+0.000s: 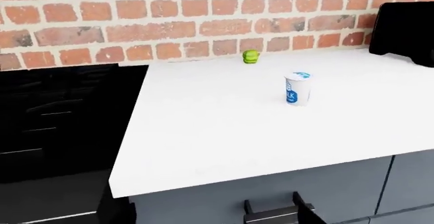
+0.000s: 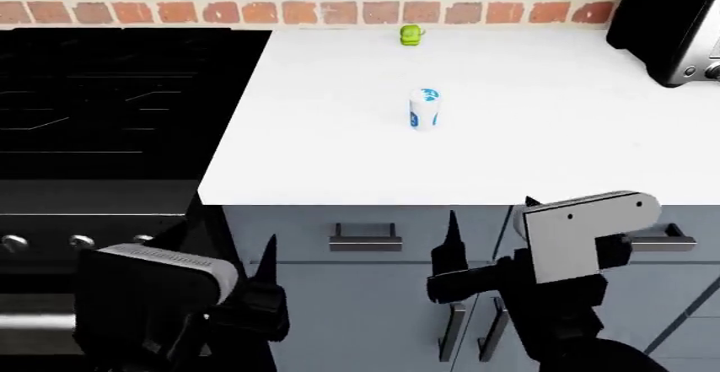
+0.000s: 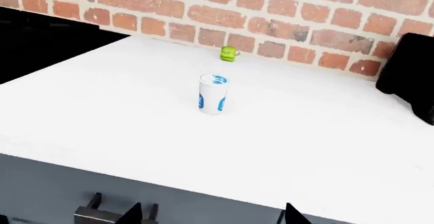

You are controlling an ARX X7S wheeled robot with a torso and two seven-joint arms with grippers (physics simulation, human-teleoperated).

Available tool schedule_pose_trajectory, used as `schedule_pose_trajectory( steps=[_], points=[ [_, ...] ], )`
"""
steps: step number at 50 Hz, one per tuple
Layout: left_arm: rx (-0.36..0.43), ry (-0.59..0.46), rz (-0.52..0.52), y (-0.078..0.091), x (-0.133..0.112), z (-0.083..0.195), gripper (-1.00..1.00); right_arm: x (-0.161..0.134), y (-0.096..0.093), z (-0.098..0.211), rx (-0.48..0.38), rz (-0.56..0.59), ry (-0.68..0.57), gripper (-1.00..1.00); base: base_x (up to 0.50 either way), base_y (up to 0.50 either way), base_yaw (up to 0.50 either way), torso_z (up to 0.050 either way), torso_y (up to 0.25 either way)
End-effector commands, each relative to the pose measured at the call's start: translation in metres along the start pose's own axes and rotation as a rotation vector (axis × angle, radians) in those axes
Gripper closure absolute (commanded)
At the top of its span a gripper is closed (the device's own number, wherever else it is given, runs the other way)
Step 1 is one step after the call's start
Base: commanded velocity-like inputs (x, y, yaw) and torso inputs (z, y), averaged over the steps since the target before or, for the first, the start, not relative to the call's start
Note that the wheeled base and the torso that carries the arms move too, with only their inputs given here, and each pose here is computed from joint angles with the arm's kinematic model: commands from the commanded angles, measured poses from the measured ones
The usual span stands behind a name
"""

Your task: Pick the yogurt and jello cup from the counter and place them in the cabinets closest to them.

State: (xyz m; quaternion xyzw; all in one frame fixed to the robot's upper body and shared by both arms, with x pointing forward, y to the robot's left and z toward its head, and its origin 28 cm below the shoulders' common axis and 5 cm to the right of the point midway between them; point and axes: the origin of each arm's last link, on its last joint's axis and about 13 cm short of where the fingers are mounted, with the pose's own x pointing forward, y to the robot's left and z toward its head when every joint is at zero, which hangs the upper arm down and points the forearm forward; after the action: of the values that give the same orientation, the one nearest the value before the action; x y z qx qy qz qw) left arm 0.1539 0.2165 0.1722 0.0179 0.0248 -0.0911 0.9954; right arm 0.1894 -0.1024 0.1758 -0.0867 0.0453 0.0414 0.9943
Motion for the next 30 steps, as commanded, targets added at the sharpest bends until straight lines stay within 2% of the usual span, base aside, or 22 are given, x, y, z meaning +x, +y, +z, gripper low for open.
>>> schedule_pose_trajectory(
  steps=[1,10,16,30],
  points=[
    [0.069,0.012,-0.046,-0.014,-0.023,-0.004,-1.00,-0.036,0.003,-0.004,-0.100,0.068,0.017,-1.00,0.00,0.00,0.00,0.000,0.000],
    [0.087,-0.026,-0.028,-0.019,-0.034,-0.006,-1.00,-0.063,0.013,-0.002,-0.108,0.099,0.043,-1.00,0.00,0.00,0.00,0.000,0.000],
    [0.102,-0.024,-0.059,-0.026,-0.037,-0.008,-1.00,-0.074,0.022,-0.005,-0.132,0.105,0.068,-1.00,0.00,0.00,0.00,0.000,0.000],
    [0.098,-0.021,-0.086,-0.033,-0.042,-0.011,-1.00,-0.095,0.023,-0.016,-0.121,0.116,0.045,-1.00,0.00,0.00,0.00,0.000,0.000]
  ],
)
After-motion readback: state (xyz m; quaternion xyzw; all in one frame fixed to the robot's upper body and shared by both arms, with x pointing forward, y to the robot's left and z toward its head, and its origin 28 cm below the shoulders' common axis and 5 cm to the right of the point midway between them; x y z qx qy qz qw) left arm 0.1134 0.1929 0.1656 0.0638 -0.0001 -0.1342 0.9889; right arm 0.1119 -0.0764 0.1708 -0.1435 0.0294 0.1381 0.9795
